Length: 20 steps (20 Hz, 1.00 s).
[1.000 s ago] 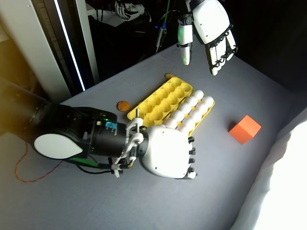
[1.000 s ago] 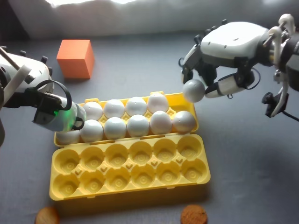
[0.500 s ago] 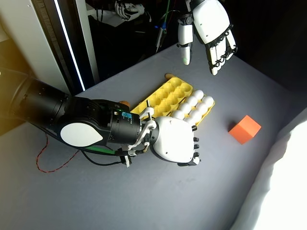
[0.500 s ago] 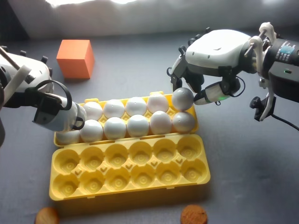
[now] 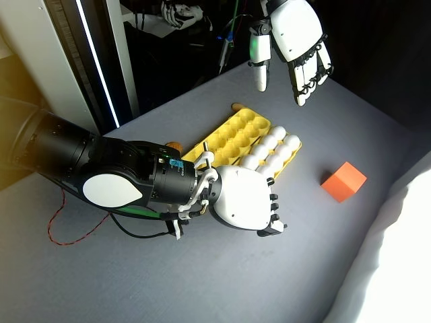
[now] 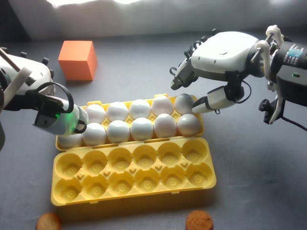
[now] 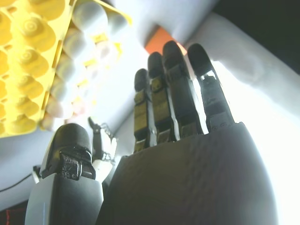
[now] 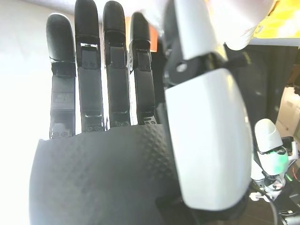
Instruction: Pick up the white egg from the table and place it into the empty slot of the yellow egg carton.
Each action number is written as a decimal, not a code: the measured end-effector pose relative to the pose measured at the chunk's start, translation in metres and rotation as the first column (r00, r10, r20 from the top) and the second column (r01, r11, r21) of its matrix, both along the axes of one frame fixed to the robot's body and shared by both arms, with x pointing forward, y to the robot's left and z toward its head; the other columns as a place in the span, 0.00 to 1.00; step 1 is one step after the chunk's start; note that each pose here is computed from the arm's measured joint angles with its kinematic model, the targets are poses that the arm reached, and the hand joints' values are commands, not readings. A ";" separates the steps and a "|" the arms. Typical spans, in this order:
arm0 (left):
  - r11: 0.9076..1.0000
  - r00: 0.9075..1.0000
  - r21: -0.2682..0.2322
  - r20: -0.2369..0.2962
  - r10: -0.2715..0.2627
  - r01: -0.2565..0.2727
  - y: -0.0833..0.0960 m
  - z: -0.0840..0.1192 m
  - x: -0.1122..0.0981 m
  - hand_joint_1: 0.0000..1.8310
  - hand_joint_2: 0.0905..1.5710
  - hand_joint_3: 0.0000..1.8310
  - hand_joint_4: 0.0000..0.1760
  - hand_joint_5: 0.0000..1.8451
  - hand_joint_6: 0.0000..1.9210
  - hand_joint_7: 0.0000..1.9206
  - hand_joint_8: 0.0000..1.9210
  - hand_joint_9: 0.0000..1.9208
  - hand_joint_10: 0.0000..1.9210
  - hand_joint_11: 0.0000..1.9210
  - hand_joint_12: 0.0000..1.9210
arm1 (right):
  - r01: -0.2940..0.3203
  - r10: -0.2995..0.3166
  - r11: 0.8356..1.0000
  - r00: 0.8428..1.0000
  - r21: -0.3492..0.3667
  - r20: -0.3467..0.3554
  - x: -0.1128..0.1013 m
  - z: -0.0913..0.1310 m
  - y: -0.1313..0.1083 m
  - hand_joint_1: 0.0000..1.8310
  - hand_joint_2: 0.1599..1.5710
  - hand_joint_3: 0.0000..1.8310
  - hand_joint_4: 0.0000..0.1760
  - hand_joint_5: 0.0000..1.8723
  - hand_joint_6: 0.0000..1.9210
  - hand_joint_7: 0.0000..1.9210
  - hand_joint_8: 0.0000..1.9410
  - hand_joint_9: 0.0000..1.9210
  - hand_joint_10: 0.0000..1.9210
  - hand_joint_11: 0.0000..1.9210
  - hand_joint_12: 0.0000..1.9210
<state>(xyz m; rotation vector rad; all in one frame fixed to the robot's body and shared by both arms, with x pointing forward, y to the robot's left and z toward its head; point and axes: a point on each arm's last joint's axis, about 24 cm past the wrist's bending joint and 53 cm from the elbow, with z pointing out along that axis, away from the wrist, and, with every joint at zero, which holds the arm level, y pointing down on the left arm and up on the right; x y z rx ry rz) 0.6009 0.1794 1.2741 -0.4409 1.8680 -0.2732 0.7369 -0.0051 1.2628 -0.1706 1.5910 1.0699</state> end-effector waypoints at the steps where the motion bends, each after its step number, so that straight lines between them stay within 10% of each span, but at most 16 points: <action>1: 1.000 1.000 0.000 0.001 -0.001 0.001 0.000 0.000 0.000 0.00 0.81 0.00 0.00 0.20 0.01 0.24 0.01 0.24 0.00 0.01 0.43 | 0.000 0.000 1.000 1.000 -0.001 0.001 0.000 0.000 0.000 0.47 0.63 0.00 0.00 0.32 0.00 0.35 0.00 0.33 0.10 0.12 0.68; 8: 1.000 1.000 0.000 0.001 -0.001 0.001 0.000 0.000 0.000 0.00 0.82 0.00 0.00 0.18 0.00 0.22 0.00 0.23 0.00 0.00 0.42 | 0.058 -0.059 0.998 0.998 0.021 0.032 0.001 0.029 -0.044 0.38 0.66 0.00 0.00 0.23 0.00 0.25 0.00 0.24 0.03 0.00 0.64; 20: 1.000 1.000 0.002 0.001 -0.005 0.005 -0.001 0.000 0.000 0.00 0.82 0.00 0.00 0.20 0.01 0.24 0.01 0.23 0.01 0.01 0.43 | 0.112 -0.095 0.988 0.984 -0.110 0.151 -0.097 0.048 -0.137 0.35 0.68 0.00 0.00 0.22 0.00 0.24 0.00 0.25 0.01 0.00 0.65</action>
